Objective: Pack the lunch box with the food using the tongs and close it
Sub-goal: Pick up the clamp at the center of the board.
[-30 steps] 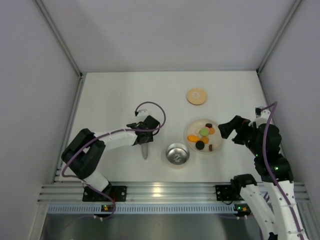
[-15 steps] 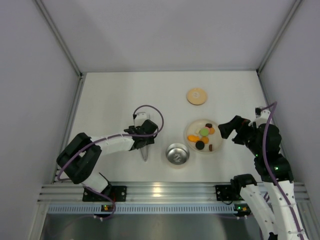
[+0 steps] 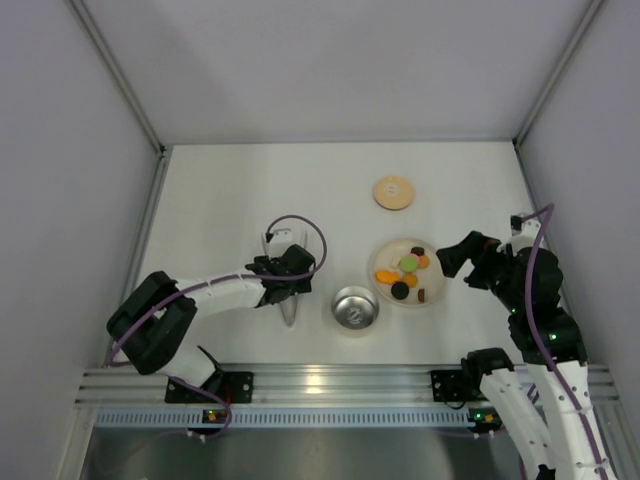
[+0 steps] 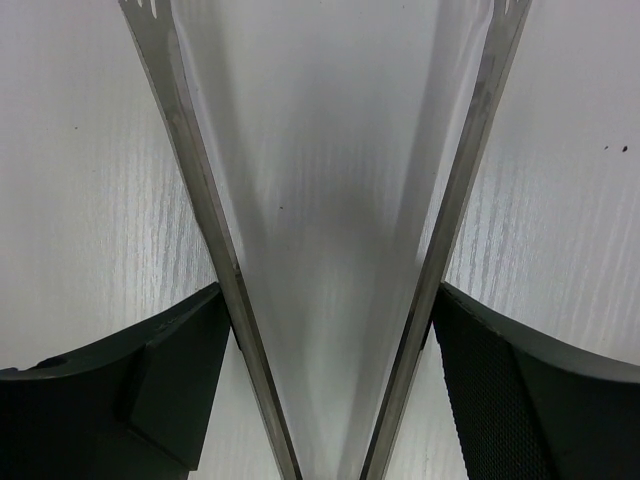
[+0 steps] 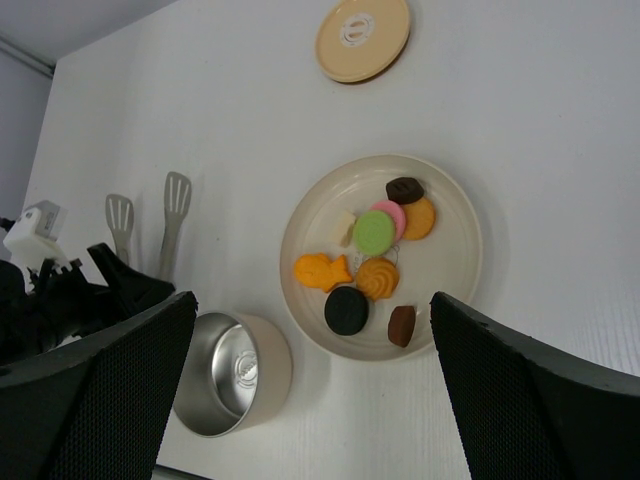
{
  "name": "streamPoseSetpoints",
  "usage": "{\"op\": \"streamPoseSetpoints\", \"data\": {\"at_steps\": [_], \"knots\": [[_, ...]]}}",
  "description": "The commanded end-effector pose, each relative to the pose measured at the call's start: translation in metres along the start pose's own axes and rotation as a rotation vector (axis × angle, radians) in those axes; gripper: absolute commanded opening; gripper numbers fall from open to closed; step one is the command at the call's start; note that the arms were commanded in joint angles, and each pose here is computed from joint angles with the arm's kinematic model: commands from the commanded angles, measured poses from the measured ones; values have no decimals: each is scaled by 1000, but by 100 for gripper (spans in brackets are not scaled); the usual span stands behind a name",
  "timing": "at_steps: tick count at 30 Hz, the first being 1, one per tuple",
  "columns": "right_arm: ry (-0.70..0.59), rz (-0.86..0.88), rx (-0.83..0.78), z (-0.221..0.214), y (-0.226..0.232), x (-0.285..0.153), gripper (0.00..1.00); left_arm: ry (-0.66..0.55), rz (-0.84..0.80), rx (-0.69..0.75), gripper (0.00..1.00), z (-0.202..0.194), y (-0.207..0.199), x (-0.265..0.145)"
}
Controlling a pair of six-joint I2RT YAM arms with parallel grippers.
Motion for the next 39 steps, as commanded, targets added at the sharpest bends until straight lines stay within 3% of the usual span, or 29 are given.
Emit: {"op": "streamPoseSetpoints", "data": {"at_steps": [1,8,20,25,32,39], "knots": [[-29,5,-2,4,0,-2,100,142,35,17,85,-37,21,-3],[-24,4,1,2,-1,0,99,147,-1,28,89,-38,20,-13],[-28,2,2,3,-1,0,99,161,10,68,87,-45,13,-7],[-27,0,-3,1,-2,-1,99,146,36,41,79,-46,17,-4],[-25,1,1,1,-2,-1,99,152,40,27,53,-51,18,-1],[-32,1,-3,3,-1,-2,99,54,6,42,48,-12,1,-43]]}}
Point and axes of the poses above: each gripper's point midway between its finger pads, its own x axis out along the fingers, its own y axis along the line the jaws close on, z = x × y, the point moved 4 cm from there along -x, back along the fingers, and after that the axes turned 5 degrees about -x, right-handed, at the moved point
